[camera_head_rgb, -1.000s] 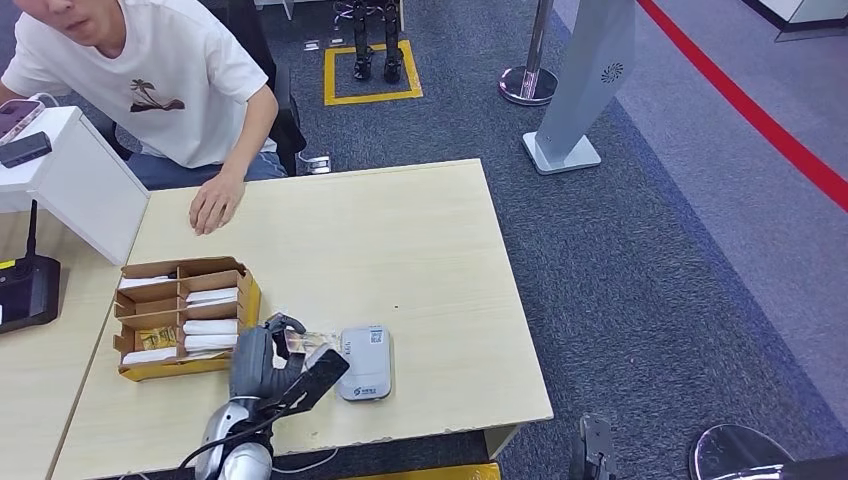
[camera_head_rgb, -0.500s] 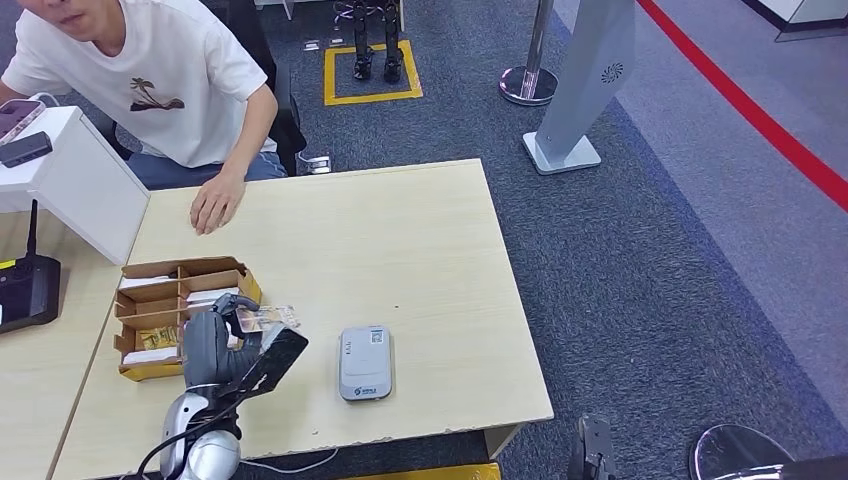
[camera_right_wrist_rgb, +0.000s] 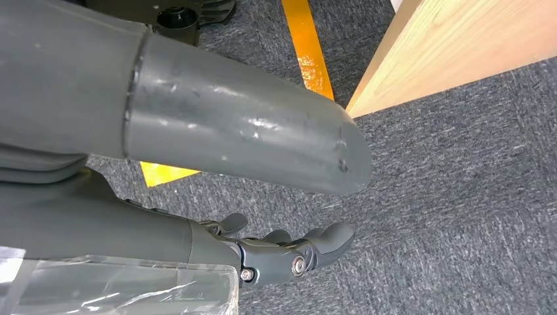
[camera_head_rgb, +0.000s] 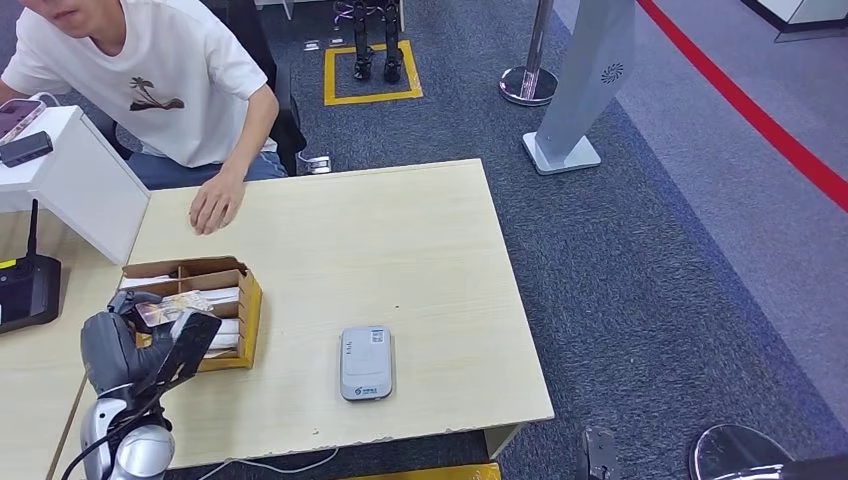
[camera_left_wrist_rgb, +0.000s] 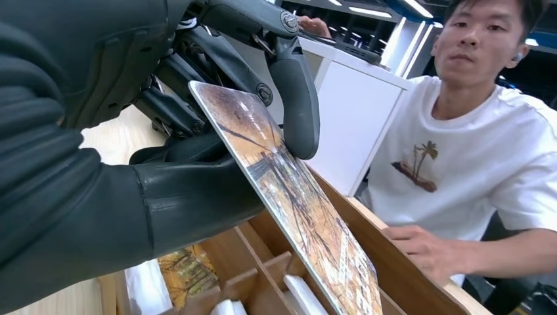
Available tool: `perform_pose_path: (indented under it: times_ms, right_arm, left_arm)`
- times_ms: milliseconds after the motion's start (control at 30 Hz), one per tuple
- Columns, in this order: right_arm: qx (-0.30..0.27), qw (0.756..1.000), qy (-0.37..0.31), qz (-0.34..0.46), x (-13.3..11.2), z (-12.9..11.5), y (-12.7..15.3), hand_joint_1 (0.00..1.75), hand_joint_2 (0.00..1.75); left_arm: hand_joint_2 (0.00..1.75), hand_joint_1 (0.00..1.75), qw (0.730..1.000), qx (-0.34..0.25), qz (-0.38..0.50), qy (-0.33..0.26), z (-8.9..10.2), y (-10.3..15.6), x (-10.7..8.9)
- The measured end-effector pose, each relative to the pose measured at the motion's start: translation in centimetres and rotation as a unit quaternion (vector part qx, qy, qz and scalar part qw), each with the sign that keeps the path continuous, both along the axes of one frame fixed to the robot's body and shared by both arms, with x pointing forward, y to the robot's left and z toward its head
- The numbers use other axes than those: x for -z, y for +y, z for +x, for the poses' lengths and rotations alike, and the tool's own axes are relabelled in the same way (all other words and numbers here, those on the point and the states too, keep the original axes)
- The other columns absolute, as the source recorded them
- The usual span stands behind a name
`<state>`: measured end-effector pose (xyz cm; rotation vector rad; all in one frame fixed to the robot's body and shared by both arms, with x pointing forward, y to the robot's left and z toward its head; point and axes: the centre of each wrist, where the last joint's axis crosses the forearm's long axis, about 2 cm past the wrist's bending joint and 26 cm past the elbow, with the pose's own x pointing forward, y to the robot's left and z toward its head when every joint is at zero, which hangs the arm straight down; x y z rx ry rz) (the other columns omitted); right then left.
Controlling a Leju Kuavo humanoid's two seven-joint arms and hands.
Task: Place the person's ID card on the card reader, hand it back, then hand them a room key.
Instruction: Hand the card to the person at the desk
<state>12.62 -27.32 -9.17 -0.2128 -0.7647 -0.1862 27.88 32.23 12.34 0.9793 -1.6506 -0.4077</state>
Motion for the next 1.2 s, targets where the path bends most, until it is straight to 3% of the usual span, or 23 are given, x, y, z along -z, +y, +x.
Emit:
perform_pose_path:
  times_ms: [267,667,1200]
  right_arm:
    - [-0.001,1.000,0.001,-0.001,0.0,0.1,-0.1,0.00,0.00]
    - [-0.004,1.000,0.001,-0.004,0.0,0.1,-0.3,0.00,0.00]
    - [-0.004,1.000,0.000,-0.006,0.0,0.1,-0.4,0.00,0.00]
  left_arm:
    - [1.75,1.75,0.999,-0.032,0.025,-0.006,0.4,2.7,-0.6]
    - [1.75,1.75,0.998,-0.045,0.032,-0.007,0.7,3.8,-0.8]
    - [1.75,1.75,0.996,-0.057,0.060,-0.031,2.0,6.0,-2.9]
